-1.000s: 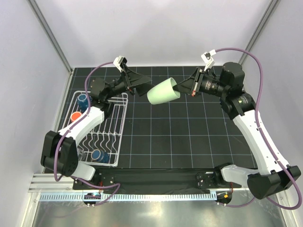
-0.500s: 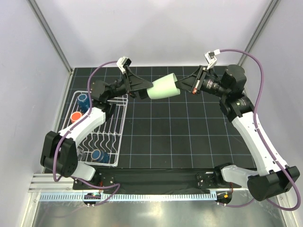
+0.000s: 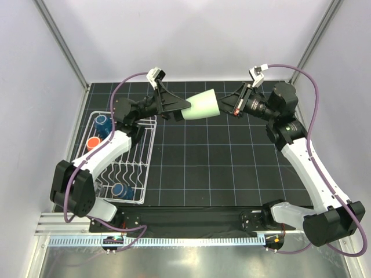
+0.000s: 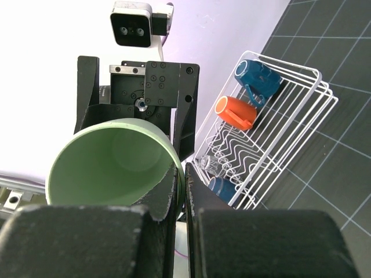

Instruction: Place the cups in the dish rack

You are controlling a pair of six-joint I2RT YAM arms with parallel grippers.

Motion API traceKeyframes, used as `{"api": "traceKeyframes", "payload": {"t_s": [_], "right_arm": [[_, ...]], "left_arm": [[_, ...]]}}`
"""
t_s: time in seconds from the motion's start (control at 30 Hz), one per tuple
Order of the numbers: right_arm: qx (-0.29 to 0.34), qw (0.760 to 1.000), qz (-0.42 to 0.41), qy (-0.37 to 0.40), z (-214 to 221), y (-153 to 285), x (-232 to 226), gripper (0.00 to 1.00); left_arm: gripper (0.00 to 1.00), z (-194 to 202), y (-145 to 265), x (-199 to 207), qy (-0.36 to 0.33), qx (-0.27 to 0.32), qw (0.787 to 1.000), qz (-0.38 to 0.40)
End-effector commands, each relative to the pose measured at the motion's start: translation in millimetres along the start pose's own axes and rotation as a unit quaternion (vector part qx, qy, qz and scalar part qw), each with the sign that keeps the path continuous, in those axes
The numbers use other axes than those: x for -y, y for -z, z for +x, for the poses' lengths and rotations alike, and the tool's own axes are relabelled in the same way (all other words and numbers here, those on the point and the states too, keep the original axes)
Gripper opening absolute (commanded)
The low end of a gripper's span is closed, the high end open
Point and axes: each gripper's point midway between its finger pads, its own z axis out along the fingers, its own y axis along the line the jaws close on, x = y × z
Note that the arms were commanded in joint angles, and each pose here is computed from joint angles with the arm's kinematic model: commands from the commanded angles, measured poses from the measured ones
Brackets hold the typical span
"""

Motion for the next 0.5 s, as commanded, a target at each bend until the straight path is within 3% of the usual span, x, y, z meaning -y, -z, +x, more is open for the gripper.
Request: {"api": "traceKeyframes", "payload": {"t_s": [0.0, 0.3, 0.4, 0.47], "right_arm": [[0.027, 0.999, 0.013, 0.024, -12.5, 2.4, -5.4, 0.04], [0.024, 0.999, 0.028, 0.012, -10.0, 2.6, 2.4, 0.04], [0.024, 0.999, 0.031, 0.011, -8.8, 3.4, 3.7, 0.04], [0.020, 0.999, 0.033, 0.008, -6.7, 3.4, 5.2, 0.04]], "left_arm": [[0.87, 4.6, -5.1, 23.3, -0.030, -0.015, 0.999, 0.028], [0.78, 2.4, -6.2, 16.3, -0.019, -0.014, 1.000, 0.020], [0.63, 0.4, -7.3, 14.4, -0.016, -0.012, 1.000, 0.018], [0.46, -1.0, -8.0, 10.9, -0.012, -0.012, 1.000, 0.015]]}}
